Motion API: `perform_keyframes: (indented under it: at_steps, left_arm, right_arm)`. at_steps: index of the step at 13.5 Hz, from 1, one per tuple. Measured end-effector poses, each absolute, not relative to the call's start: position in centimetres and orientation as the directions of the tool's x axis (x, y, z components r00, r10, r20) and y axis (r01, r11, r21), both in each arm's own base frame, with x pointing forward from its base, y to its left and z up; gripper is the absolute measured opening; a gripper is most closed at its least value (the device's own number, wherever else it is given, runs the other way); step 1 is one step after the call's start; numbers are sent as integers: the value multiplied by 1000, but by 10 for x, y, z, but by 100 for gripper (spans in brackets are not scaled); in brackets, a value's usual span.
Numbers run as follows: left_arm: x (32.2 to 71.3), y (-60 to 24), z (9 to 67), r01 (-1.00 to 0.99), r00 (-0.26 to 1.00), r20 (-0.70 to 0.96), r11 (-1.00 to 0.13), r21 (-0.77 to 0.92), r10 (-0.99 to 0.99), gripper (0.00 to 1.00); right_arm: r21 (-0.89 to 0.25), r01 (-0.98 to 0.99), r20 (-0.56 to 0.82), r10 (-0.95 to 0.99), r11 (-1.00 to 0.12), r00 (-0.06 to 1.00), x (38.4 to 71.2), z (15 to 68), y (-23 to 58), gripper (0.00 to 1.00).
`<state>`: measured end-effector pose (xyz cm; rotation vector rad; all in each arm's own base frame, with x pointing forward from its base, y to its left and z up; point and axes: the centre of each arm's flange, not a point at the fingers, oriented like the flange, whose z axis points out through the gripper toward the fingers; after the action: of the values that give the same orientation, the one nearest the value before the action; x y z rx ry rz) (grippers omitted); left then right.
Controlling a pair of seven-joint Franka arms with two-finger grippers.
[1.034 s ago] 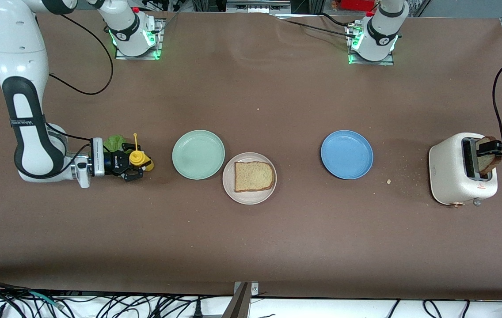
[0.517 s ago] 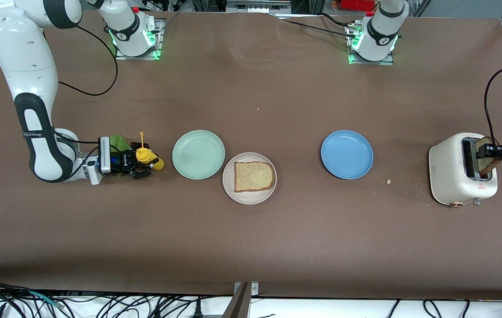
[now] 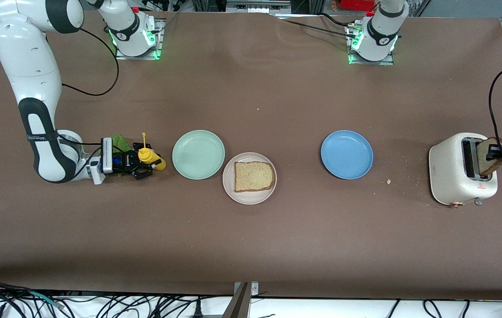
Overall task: Make sandwich in beige plate with both arms
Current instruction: 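Move the right gripper to the lettuce while the left gripper lifts bread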
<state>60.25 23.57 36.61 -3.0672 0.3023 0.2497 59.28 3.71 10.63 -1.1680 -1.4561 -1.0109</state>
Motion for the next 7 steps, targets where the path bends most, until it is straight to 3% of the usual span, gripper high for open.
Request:
perform_keyframes:
  at_steps: [7]
  left_arm:
    - [616, 235, 415, -198, 970, -153, -979, -44, -189, 9]
  right_arm:
    - [9, 980, 975, 216, 200, -53, 603, 116, 23, 100]
